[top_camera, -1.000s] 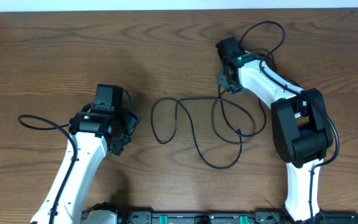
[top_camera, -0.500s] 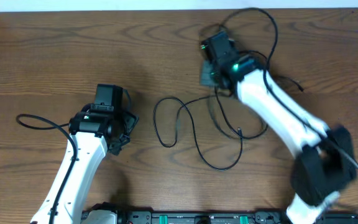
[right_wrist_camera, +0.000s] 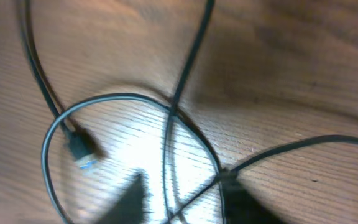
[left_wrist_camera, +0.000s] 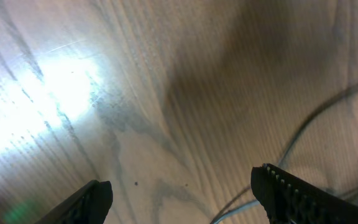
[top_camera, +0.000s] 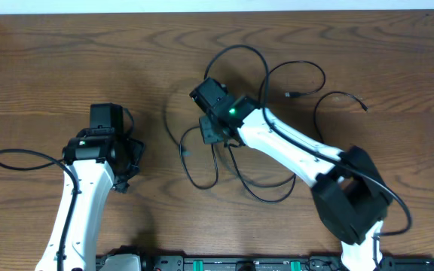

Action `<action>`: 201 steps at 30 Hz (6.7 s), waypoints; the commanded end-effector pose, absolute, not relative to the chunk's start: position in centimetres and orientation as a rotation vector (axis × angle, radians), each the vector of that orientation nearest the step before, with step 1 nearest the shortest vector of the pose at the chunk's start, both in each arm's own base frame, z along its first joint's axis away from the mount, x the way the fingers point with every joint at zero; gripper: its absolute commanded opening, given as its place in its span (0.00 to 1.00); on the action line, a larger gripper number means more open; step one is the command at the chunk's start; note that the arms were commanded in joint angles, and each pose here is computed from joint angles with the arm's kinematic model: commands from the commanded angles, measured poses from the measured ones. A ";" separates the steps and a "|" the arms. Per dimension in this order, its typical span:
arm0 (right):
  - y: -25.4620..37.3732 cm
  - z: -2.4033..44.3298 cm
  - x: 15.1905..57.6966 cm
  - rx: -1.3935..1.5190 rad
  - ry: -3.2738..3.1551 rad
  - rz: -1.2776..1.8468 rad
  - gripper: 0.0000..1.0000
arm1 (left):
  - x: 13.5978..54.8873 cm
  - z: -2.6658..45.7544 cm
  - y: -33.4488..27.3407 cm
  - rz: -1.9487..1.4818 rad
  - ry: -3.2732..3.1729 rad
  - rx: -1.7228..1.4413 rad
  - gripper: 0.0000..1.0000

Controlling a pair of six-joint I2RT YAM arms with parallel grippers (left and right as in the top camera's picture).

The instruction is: Untangle cables

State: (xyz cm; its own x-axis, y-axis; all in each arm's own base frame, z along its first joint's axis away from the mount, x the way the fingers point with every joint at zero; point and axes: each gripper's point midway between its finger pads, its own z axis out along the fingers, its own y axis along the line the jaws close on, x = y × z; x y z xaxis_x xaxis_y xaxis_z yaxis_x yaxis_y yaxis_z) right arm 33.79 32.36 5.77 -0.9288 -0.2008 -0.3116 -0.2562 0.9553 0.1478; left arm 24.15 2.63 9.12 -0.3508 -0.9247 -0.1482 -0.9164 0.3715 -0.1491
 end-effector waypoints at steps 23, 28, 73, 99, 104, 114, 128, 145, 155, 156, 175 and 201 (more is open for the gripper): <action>19.9 3.8 41.2 -0.105 2.868 0.104 0.72 | 23.9 9.1 2.0 -0.107 2.459 -1.647 0.77; 19.1 1.3 40.5 -0.028 2.933 0.044 0.62 | 23.8 9.1 2.0 -0.105 2.462 -1.648 0.77; 1.3 7.3 47.6 0.717 2.748 0.117 0.99 | 23.5 9.0 1.9 -0.102 2.427 -1.719 0.77; 5.6 3.4 49.9 1.020 2.405 -0.118 0.99 | 23.5 9.0 2.0 -0.100 2.434 -1.710 0.77; 4.6 1.7 50.0 1.045 2.413 -0.145 0.99 | 23.5 9.0 2.0 -0.100 2.434 -1.710 0.77; 2.3 -0.9 50.4 1.090 2.416 -0.176 0.96 | 23.5 9.0 2.0 -0.100 2.434 -1.710 0.77; -4.1 -6.1 52.7 0.911 2.453 -0.275 0.01 | 23.5 9.0 2.0 -0.100 2.434 -1.710 0.77; -29.2 -0.2 54.4 0.892 2.151 -0.227 0.01 | 23.5 9.0 1.9 -0.101 2.433 -1.710 0.77; -26.7 9.3 58.0 0.711 2.212 -0.152 0.99 | 23.4 9.0 1.9 -0.098 2.437 -1.712 0.77; -26.0 10.4 58.0 0.700 2.226 -0.134 0.99 | 23.4 9.0 1.9 -0.098 2.438 -1.712 0.77; -8.2 2.9 46.1 0.187 2.995 -0.090 0.83 | 23.4 9.0 1.9 -0.097 2.437 -1.711 0.77; -13.6 1.0 46.8 0.193 2.912 -0.049 0.01 | 23.4 9.0 1.9 -0.098 2.437 -1.713 0.77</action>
